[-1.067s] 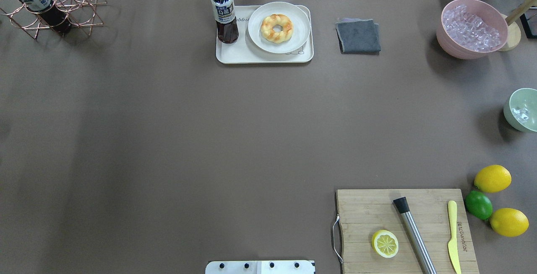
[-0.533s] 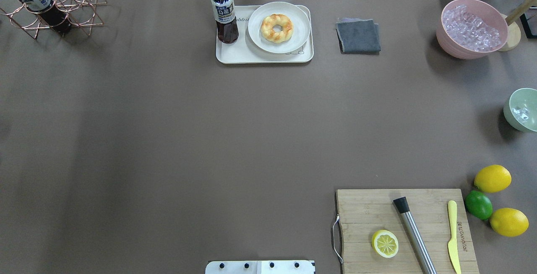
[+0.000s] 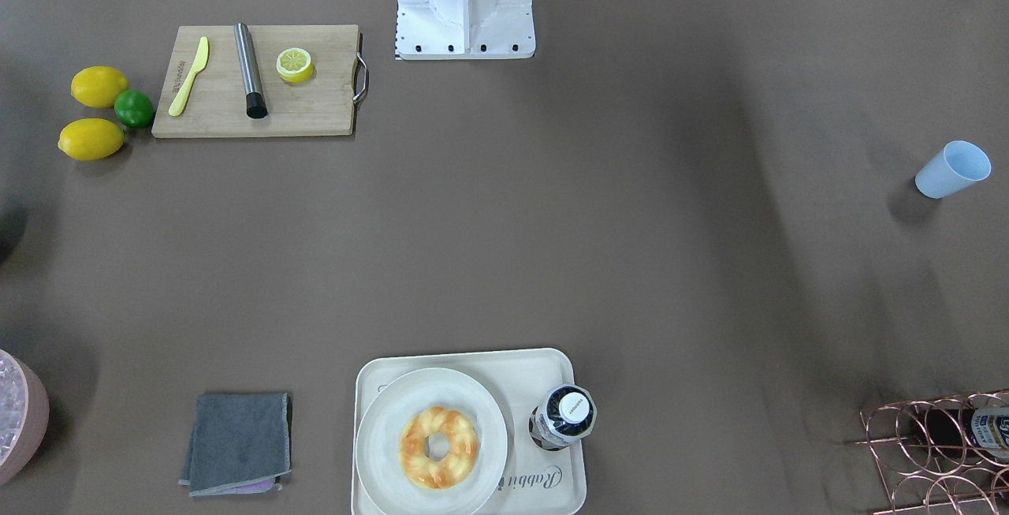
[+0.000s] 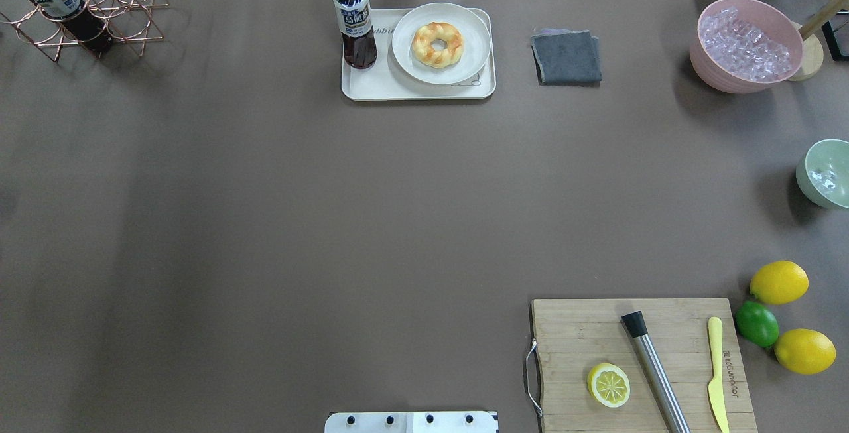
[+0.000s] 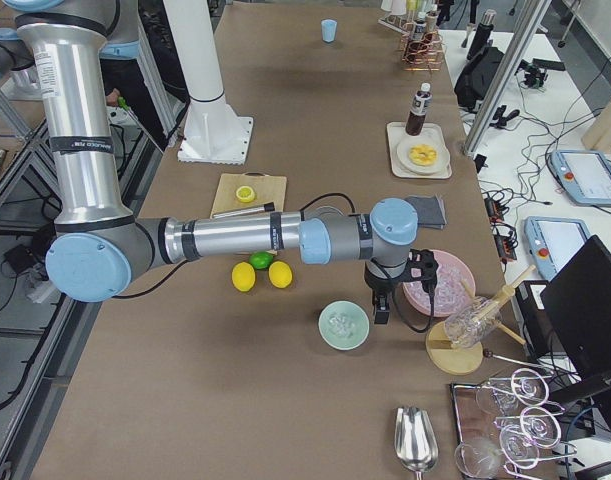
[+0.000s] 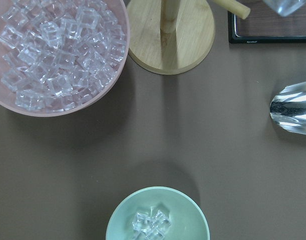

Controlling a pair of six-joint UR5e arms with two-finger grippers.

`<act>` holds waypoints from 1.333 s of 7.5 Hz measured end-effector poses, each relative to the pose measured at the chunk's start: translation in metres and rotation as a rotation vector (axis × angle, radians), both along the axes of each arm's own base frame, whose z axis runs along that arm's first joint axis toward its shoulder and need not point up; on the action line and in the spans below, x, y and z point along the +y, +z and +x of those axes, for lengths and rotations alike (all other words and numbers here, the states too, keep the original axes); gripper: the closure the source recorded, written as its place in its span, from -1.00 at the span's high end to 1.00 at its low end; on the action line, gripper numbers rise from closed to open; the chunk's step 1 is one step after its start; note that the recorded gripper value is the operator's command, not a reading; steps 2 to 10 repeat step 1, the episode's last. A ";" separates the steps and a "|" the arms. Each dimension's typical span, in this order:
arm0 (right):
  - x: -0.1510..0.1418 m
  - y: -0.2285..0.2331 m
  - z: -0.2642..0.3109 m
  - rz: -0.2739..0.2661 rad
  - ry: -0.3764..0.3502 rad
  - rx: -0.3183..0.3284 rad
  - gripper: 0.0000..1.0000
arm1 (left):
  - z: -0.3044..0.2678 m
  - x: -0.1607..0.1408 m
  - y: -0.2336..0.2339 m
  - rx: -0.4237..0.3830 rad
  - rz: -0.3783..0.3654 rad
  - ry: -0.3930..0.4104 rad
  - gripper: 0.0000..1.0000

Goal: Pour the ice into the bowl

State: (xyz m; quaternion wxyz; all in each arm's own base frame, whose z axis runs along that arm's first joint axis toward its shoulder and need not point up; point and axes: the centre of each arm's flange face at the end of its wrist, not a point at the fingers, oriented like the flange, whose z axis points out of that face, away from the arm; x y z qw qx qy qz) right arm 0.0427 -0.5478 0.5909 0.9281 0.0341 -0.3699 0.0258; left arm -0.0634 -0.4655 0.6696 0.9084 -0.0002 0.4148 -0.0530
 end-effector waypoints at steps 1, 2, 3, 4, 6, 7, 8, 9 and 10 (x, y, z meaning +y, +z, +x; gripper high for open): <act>-0.001 0.002 0.000 -0.001 0.001 0.011 0.99 | 0.000 0.000 0.000 0.000 0.000 0.000 0.94; -0.001 0.002 0.000 -0.001 0.001 0.011 0.99 | 0.000 0.000 0.000 0.000 0.000 0.000 0.94; -0.001 0.002 0.000 -0.001 0.001 0.011 0.99 | 0.000 0.000 0.000 0.000 0.000 0.000 0.94; -0.001 0.002 0.000 -0.001 0.001 0.011 0.99 | 0.000 0.000 0.000 0.000 0.000 0.000 0.94; -0.001 0.002 0.000 -0.001 0.001 0.011 0.99 | 0.000 0.000 0.000 0.000 0.000 0.000 0.94; -0.001 0.002 0.000 -0.001 0.001 0.011 0.99 | 0.000 0.000 0.000 0.000 0.000 0.000 0.94; -0.001 0.002 0.000 -0.001 0.001 0.011 0.99 | 0.000 0.000 0.000 0.000 0.000 0.000 0.94; -0.001 0.002 0.000 -0.001 0.001 0.011 0.99 | 0.000 0.000 0.000 0.000 0.000 0.000 0.94; -0.001 0.002 0.000 -0.001 0.001 0.011 0.99 | 0.000 0.000 0.000 0.000 0.000 0.000 0.94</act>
